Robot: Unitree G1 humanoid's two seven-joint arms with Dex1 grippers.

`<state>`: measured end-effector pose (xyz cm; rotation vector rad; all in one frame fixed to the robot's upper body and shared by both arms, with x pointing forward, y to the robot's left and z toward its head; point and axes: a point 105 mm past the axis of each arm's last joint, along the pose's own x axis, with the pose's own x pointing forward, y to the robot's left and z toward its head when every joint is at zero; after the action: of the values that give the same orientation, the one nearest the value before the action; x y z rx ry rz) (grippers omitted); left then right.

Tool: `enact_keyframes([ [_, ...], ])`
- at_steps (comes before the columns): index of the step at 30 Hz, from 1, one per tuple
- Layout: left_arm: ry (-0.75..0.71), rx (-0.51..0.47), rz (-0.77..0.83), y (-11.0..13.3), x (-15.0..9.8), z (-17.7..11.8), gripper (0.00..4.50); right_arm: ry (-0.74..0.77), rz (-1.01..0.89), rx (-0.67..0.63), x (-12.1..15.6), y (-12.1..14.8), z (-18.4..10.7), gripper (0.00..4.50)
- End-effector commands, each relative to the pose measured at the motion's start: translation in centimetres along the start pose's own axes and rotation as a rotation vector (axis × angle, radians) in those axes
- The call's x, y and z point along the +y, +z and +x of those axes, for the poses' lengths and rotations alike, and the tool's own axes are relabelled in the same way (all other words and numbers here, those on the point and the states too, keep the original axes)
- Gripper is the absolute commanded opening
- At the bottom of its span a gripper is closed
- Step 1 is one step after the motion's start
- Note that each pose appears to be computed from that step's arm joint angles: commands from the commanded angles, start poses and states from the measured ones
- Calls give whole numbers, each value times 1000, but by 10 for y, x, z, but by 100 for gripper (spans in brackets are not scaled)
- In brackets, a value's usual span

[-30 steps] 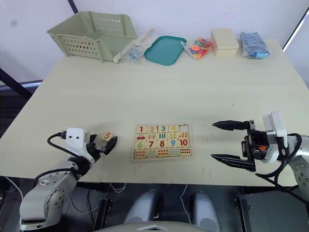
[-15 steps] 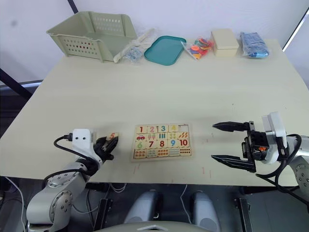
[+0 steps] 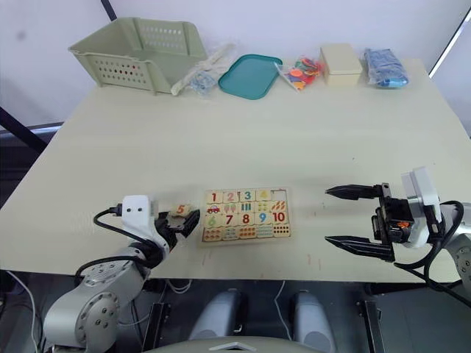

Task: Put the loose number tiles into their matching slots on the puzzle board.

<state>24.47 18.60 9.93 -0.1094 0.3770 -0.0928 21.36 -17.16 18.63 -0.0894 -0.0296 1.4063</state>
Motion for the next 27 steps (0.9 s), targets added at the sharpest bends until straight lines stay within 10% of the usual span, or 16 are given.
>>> enact_keyframes([
  [1, -166, -95, 115, 28, -4, -22, 446, 2, -36, -31, 3, 8, 2, 450],
  [17, -986, 167, 651, 64, 45, -23, 446, -34, -65, -47, 18, 8, 9, 450],
  [27, -1098, 278, 821, 50, 62, 12, 446, -76, -70, -26, 25, 10, 7, 450],
])
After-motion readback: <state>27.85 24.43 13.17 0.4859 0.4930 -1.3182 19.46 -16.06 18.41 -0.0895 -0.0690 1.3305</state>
